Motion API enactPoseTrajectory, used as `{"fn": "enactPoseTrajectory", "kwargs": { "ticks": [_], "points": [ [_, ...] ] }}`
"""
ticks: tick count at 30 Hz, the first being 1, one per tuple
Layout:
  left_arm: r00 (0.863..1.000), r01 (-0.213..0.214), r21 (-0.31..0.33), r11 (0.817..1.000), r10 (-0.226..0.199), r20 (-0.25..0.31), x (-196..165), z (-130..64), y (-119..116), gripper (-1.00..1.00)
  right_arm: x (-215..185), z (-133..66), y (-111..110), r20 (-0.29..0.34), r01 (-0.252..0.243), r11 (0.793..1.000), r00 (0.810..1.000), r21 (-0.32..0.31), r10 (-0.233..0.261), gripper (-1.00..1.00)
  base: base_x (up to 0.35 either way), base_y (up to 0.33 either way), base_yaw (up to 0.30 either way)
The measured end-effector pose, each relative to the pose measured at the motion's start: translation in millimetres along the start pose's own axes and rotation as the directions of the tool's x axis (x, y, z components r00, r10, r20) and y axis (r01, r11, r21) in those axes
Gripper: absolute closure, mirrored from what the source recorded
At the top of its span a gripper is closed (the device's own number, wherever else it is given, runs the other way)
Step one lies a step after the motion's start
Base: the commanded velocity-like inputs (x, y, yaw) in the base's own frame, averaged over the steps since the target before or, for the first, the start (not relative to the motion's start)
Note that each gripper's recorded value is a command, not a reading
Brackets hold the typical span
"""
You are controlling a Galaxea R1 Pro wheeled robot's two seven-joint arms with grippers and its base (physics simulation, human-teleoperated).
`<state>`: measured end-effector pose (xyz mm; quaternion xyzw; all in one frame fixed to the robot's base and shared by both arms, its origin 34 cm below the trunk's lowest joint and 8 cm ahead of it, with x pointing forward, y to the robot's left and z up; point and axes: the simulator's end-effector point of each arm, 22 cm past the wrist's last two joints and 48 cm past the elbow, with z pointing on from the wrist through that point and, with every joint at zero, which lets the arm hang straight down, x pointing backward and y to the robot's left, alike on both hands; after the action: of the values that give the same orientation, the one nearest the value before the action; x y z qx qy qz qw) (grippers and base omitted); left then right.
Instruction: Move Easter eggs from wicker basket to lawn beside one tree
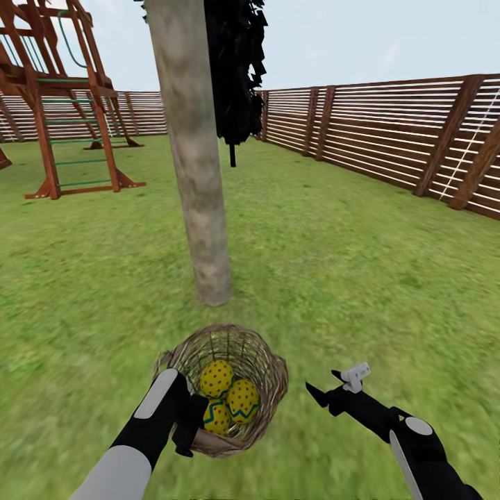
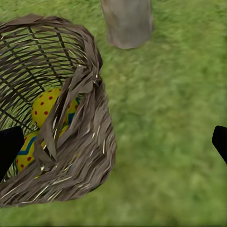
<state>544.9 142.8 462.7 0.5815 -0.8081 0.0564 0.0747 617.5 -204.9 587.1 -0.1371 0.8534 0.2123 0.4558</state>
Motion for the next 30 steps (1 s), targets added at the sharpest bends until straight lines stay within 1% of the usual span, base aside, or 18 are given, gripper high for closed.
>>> {"fn": "enactPoseTrajectory", "kwargs": {
  "ticks": [6,19,26,30],
  "points": [
    [1.000,0.003,-0.014,1.000,-0.003,-0.006,-0.8,15.9,5.3,1.00,14.8,6.1,-2.3,-0.005,-0.004,1.000,1.000,-0.001,0.004,-1.00,0.000,0.000,0.000],
    [1.000,0.003,-0.015,1.000,-0.003,-0.006,-4.2,43.1,10.4,1.00,39.7,15.8,-6.3,-0.003,-0.003,1.000,1.000,-0.002,0.003,-1.00,0.000,0.000,0.000],
    [1.000,0.004,-0.022,1.000,-0.004,-0.008,-6.0,61.3,15.1,1.00,58.2,21.9,-9.1,-0.014,-0.008,1.000,1.000,-0.005,0.008,-1.00,0.000,0.000,0.000],
    [1.000,0.005,-0.027,1.000,-0.005,-0.010,-5.9,63.3,16.2,1.00,60.4,22.6,-9.4,-0.017,-0.011,1.000,1.000,-0.006,0.011,-1.00,0.000,0.000,0.000]
  ]
}}
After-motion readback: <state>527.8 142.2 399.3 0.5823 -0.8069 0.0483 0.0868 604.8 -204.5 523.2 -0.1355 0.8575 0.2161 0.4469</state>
